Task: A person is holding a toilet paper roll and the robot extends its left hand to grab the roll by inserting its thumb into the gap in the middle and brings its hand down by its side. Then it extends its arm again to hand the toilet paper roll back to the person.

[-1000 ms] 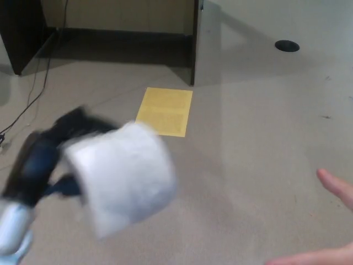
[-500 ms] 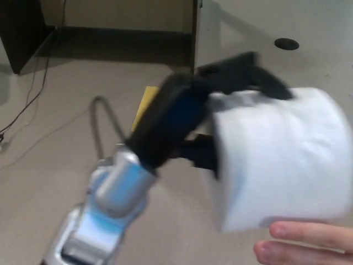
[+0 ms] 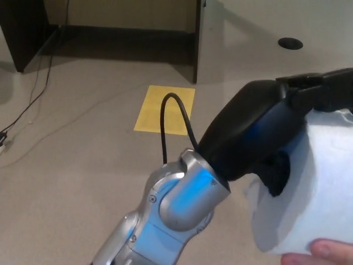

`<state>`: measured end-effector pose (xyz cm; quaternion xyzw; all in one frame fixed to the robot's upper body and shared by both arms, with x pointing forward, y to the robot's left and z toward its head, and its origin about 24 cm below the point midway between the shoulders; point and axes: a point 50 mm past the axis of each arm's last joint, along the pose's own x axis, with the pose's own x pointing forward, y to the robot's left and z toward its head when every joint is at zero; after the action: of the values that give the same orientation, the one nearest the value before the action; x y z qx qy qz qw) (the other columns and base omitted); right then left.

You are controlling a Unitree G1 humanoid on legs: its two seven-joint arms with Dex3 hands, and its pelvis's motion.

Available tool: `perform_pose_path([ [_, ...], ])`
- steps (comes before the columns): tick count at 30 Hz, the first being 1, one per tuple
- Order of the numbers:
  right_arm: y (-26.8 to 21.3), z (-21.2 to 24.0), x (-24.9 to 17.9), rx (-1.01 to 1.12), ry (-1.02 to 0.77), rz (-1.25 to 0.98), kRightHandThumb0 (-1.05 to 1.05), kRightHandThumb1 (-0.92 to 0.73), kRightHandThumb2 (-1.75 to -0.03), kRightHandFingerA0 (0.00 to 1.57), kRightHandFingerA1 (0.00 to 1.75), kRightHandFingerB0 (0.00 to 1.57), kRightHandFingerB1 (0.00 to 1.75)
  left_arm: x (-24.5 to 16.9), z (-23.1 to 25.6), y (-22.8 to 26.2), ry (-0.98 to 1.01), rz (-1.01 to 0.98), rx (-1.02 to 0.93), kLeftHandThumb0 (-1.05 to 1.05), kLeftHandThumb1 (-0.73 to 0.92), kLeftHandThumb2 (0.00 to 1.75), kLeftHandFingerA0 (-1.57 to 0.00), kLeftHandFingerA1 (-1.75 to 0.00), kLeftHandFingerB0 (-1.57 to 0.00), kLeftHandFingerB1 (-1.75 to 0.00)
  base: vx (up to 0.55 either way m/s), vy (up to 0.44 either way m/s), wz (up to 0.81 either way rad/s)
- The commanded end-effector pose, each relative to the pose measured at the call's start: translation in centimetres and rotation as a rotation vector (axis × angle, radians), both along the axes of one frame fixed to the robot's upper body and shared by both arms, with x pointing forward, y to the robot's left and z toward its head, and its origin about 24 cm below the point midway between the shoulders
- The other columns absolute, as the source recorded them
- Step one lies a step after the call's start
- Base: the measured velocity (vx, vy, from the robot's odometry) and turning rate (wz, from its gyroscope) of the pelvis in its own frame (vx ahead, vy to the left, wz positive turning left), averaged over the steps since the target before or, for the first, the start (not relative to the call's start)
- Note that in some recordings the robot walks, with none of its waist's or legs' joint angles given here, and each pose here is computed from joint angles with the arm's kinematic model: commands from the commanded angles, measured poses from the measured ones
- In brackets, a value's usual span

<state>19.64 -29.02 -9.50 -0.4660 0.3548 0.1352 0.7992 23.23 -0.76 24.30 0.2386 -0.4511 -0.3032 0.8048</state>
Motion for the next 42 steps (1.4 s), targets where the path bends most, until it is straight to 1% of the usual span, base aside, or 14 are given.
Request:
perform_pose_path([
  [1,-0.5,0.2,0.0,-0.025,-0.001,0.016,-0.37,-0.67,-0.6,0.75,0.6,0.55,0.43,0.1,-0.6,0.2,0.048,0.028,0.047,-0.23,0.75,0.62,-0.86,-1.07,-0.73,-0.55,0.0,0.0,0.0],
  [2,-0.4,0.2,0.0,-0.026,-0.001,0.017,-0.37,-0.67,-0.6,0.75,0.6,0.55,0.43,0.1,-0.6,0.3,0.049,0.027,0.043,-0.23,0.75,0.62,-0.86,-1.07,-0.73,-0.55,0.0,0.0,0.0],
  [3,-0.3,0.2,0.1,-0.018,0.001,0.008,-0.37,-0.67,-0.6,0.74,0.59,0.55,0.43,0.2,-0.6,0.7,0.044,0.048,0.071,-0.35,0.69,0.6,-0.64,-0.47,-0.44,-0.35,0.0,0.0,0.0],
  [4,-0.4,0.3,0.2,-0.019,0.0,0.002,-0.37,-0.67,-0.6,0.74,0.58,0.54,0.42,0.2,-0.6,1.1,0.05,0.066,0.081,-0.55,0.49,0.75,-0.3,-0.45,-0.14,-0.37,0.0,0.0,0.0],
  [5,-0.4,0.2,0.2,-0.017,0.001,-0.005,-0.37,-0.67,-0.6,0.74,0.6,0.53,0.42,0.2,-0.6,1.3,0.054,0.069,0.081,-0.6,0.44,0.73,-0.18,-0.42,-0.06,-0.33,0.0,0.0,0.0],
  [7,-0.4,0.3,0.2,-0.02,0.0,0.0,-0.37,-0.67,-0.6,0.75,0.59,0.54,0.43,0.1,-0.6,1.8,0.064,0.084,0.094,-0.67,0.42,0.75,-0.09,-0.28,-0.08,-0.16,0.0,0.0,0.0],
  [9,-0.2,0.4,0.7,-0.013,-0.005,0.0,-0.36,-0.67,-0.6,0.75,0.59,0.55,0.43,0.4,-0.4,2.6,0.072,0.08,0.102,-0.6,0.38,0.78,0.0,-0.25,0.0,-0.22,0.0,0.0,0.0],
  [22,-0.2,0.6,1.0,-0.008,-0.009,-0.005,-0.35,-0.67,-0.61,0.75,0.6,0.57,0.43,2.1,0.5,10.4,0.318,-0.028,0.274,-0.6,0.4,0.73,0.0,0.0,0.0,0.0,0.0,0.0,0.0],
  [27,-0.5,0.7,0.9,-0.011,-0.01,-0.003,-0.35,-0.67,-0.6,0.74,0.61,0.59,0.44,2.3,1.1,13.4,0.335,-0.007,0.301,-0.56,0.36,0.73,0.0,-0.13,0.0,-0.05,0.0,0.0,0.0],
  [28,-0.5,0.9,1.2,-0.012,-0.012,-0.003,-0.35,-0.67,-0.6,0.74,0.61,0.59,0.44,2.4,1.4,14.3,0.354,0.005,0.284,-0.57,0.39,0.53,0.0,-0.18,0.0,-0.09,0.0,0.0,0.0],
  [29,-0.3,0.9,1.5,-0.012,-0.015,0.0,-0.35,-0.67,-0.6,0.74,0.61,0.58,0.44,2.4,1.5,14.8,0.362,0.015,0.283,-0.52,0.33,0.73,0.0,-0.14,0.0,-0.1,0.0,0.0,0.0],
  [31,-0.1,0.7,1.4,-0.014,-0.009,0.005,-0.34,-0.67,-0.6,0.75,0.63,0.57,0.43,2.1,1.8,16.6,0.408,0.041,0.278,-0.61,0.39,0.74,0.0,0.0,0.0,-0.03,0.0,0.0,0.0],
  [38,-0.2,0.6,1.1,-0.015,-0.011,0.009,-0.36,-0.66,-0.6,0.74,0.64,0.59,0.44,1.1,1.3,20.5,0.449,0.089,0.201,-0.61,0.32,0.67,0.0,-0.18,0.0,-0.08,0.0,0.0,0.0],
  [42,-0.3,0.5,0.9,-0.018,-0.001,0.004,-0.35,-0.66,-0.6,0.75,0.63,0.58,0.44,0.2,-2.1,23.0,0.548,0.135,0.083,-0.61,0.39,0.73,0.0,-0.13,0.0,0.0,0.0,0.0,0.0],
])
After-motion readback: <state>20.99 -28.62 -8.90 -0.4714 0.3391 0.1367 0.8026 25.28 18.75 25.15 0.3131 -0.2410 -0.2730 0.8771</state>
